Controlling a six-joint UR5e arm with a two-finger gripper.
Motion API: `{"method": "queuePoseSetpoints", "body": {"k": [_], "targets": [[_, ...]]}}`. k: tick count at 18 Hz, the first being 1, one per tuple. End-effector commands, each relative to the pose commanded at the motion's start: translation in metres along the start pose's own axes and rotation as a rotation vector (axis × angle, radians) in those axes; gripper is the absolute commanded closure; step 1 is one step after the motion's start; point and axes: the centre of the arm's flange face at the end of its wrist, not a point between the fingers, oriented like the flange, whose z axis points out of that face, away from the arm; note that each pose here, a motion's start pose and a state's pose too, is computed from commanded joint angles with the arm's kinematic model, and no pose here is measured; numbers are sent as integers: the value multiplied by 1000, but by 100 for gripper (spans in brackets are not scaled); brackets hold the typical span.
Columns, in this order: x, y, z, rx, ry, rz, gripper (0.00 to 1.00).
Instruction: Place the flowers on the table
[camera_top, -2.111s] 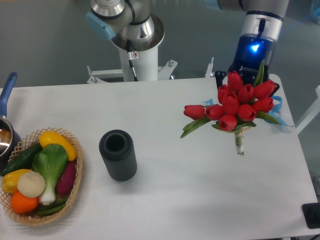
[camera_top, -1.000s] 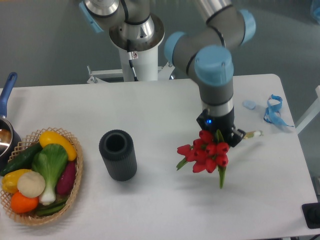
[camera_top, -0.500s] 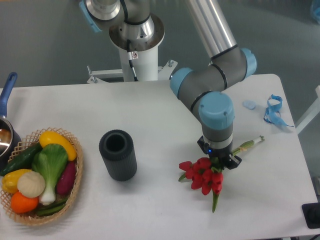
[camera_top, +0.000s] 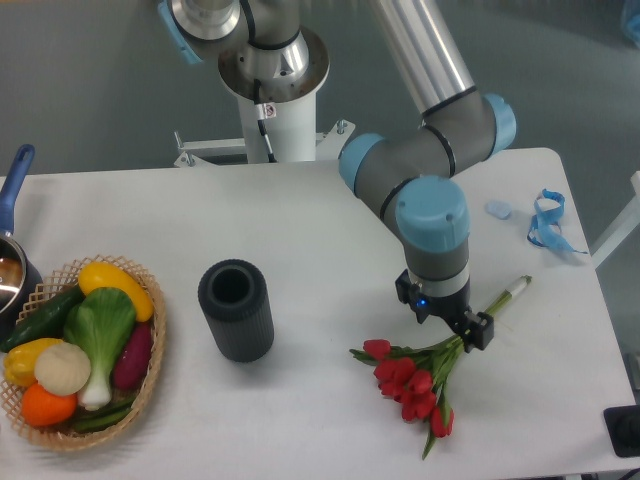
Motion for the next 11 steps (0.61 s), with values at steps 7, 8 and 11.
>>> {"method": "queuePoseSetpoints", "body": {"k": [7,8,11], "targets": [[-34,72,-68,93,19,111,0],[-35,87,-78,88,41,142,0],[-33,126,-97,110,80,206,0]]}}
